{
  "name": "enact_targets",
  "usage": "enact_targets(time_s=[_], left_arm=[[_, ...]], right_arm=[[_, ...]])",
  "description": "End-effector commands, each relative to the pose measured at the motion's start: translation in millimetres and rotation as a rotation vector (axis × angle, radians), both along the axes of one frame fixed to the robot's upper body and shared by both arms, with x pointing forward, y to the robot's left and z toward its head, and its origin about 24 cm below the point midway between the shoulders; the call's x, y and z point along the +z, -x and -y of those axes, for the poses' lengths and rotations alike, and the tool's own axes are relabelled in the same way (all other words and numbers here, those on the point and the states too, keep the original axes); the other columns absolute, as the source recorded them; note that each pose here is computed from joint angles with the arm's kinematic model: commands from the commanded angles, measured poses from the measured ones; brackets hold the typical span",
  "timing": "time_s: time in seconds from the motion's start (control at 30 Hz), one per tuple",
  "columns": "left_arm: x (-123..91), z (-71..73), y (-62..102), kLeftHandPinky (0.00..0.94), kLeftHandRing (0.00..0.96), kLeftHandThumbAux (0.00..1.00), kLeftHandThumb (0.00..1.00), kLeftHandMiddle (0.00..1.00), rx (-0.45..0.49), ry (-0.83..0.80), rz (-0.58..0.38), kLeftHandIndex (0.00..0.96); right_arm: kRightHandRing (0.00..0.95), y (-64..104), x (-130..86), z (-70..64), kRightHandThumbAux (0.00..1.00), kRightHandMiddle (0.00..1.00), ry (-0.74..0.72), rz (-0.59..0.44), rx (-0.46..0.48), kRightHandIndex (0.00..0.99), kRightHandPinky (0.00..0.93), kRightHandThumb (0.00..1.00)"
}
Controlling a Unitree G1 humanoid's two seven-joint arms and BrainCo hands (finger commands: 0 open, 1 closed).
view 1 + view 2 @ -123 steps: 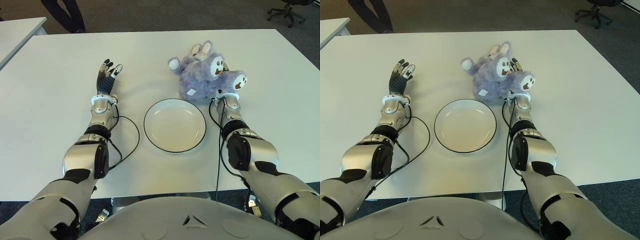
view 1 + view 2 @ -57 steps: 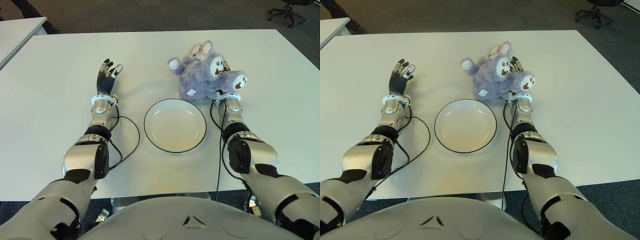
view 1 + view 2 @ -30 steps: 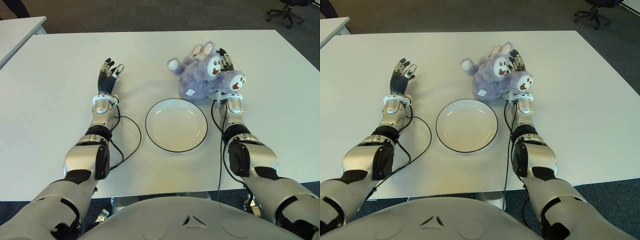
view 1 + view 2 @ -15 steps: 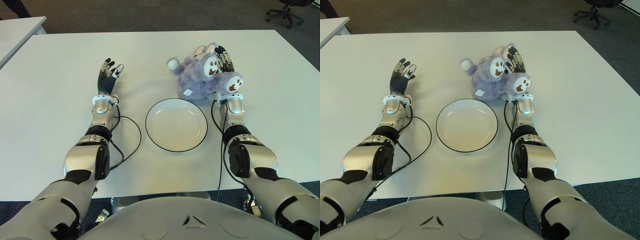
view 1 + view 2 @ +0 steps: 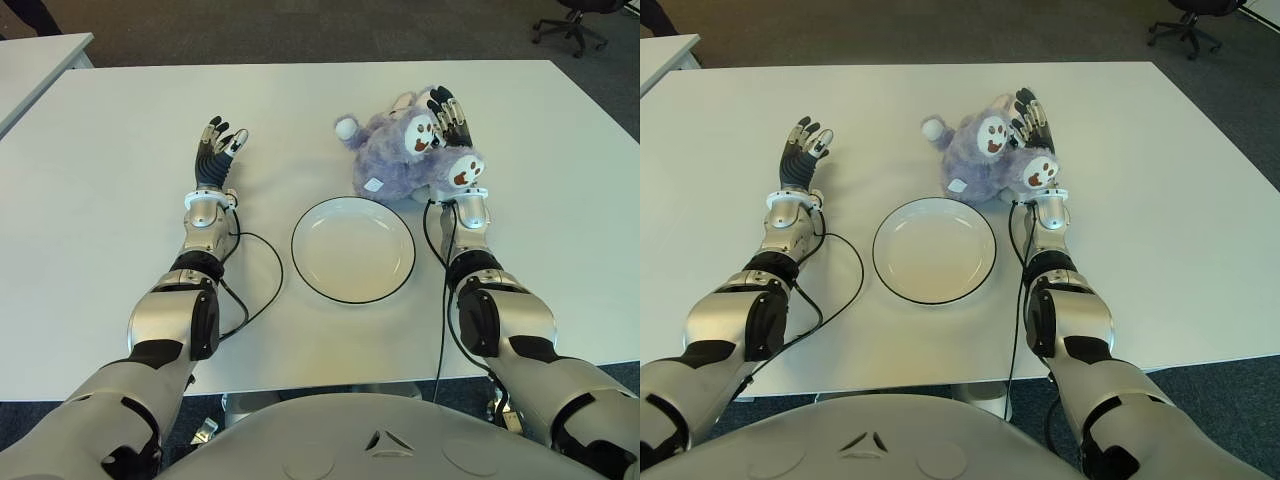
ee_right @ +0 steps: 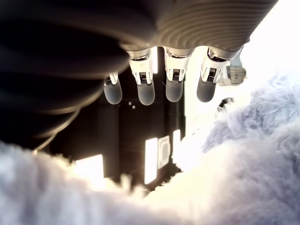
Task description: Put the doll into the plate.
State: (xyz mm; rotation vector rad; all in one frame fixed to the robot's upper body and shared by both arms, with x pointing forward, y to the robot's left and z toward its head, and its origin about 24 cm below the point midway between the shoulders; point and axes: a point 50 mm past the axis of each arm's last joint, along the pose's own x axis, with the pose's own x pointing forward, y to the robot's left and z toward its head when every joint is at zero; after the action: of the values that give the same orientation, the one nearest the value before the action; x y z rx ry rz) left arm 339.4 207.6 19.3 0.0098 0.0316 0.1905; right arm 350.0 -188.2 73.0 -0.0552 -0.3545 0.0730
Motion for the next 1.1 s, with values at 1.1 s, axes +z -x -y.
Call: enact_targets(time_s=[1.1], left_arm=[[-56.5, -1.2, 40.2, 0.193, 0.149, 0.540, 0.040, 0.116, 0.014, 0.044, -0.223, 0.000]], right_arm=[[0.000, 50.7, -60.9, 13.3, 0.454, 0.004, 0.008, -0.122, 0.092, 0.000, 0.000, 0.197]])
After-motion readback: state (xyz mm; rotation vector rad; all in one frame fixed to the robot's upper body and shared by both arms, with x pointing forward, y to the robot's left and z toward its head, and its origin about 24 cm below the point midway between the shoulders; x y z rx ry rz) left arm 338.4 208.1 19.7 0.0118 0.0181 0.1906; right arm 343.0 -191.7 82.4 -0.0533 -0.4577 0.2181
